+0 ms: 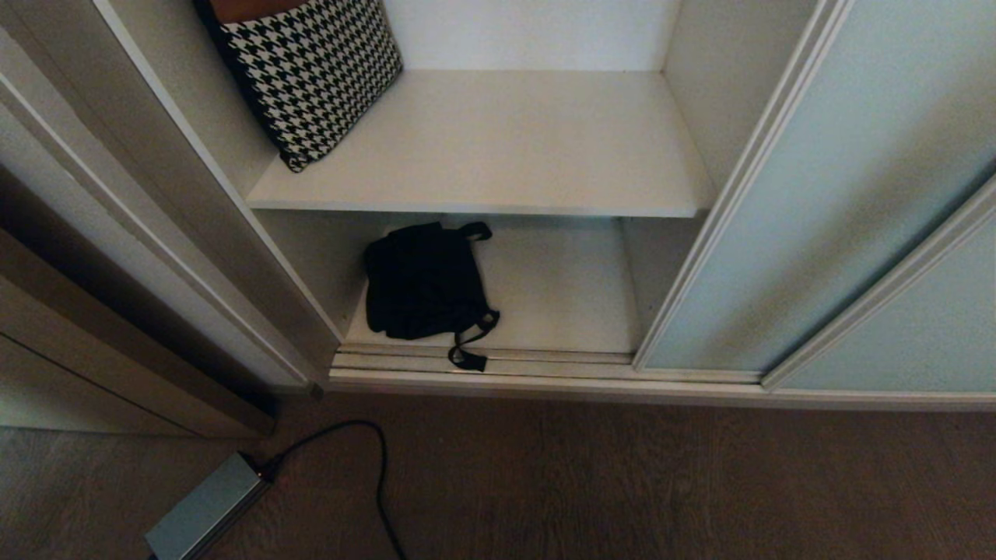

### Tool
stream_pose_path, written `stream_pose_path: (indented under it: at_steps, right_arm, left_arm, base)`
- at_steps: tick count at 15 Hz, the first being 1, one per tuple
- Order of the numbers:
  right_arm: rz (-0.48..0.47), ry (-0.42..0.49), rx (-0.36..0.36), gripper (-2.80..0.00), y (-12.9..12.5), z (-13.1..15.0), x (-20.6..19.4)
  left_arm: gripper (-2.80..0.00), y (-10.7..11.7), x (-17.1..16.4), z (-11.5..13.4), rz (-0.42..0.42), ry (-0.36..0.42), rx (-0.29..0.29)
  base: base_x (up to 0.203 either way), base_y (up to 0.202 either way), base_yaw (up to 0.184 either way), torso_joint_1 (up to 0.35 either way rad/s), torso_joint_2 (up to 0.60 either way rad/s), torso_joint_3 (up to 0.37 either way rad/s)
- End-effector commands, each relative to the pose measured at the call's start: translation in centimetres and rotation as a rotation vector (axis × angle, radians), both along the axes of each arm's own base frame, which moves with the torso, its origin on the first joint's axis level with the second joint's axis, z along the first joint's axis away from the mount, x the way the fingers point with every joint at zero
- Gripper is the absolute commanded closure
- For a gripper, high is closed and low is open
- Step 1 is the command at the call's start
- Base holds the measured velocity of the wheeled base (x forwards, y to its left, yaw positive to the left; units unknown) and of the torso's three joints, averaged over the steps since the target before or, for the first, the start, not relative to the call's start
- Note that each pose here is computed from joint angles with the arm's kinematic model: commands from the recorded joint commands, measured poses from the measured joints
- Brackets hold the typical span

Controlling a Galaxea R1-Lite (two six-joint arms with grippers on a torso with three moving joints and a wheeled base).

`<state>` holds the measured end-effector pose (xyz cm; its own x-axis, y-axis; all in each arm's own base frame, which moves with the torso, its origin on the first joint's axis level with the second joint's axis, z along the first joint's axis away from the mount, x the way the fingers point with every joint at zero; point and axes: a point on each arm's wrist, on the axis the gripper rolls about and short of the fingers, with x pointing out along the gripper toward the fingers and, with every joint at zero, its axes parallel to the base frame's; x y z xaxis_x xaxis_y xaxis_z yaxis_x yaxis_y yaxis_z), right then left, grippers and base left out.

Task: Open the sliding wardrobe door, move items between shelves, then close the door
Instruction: Close the door

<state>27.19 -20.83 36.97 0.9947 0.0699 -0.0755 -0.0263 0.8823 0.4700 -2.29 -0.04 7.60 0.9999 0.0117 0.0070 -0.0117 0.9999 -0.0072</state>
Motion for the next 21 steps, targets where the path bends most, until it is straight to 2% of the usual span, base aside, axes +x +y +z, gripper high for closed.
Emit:
stream_pose_path:
  at_steps: [1, 7, 11, 15, 17, 21]
  right_arm:
    - [0.039, -0.012, -0.008, 0.00, 1.7, 0.6, 0.4]
    - [0.105, -0.018, -0.016, 0.00, 5.0, 1.2, 0.0]
    - [0.227, -0.023, -0.021, 0.00, 9.6, 1.5, 0.3]
    - [0.281, -0.036, -0.046, 0.00, 15.1, 2.0, 0.5]
    - [0.341, -0.042, -0.070, 0.00, 17.5, 2.1, -0.9]
    - [0.483, -0.091, -0.115, 0.00, 21.4, 2.6, -6.3]
  left_arm:
    - [0.00, 0.0, 0.0, 0.0, 0.001, -0.001, 0.000]
    - [0.00, 0.0, 0.0, 0.0, 0.001, 0.000, 0.000]
    - [0.00, 0.0, 0.0, 0.0, 0.001, -0.001, 0.000]
    - [0.00, 0.0, 0.0, 0.0, 0.001, 0.000, 0.000]
    - [0.00, 0.0, 0.0, 0.0, 0.001, -0.001, 0.000]
    - [0.00, 0.0, 0.0, 0.0, 0.001, -0.001, 0.000]
  base:
    - [0.000, 0.000, 0.000, 0.000, 0.00, 0.000]
    - [0.000, 0.000, 0.000, 0.000, 0.00, 0.000]
    - [0.000, 0.000, 0.000, 0.000, 0.00, 0.000]
    - [0.000, 0.000, 0.000, 0.000, 0.00, 0.000]
    - [0.000, 0.000, 0.000, 0.000, 0.00, 0.000]
    - [0.000, 0.000, 0.000, 0.000, 0.00, 0.000]
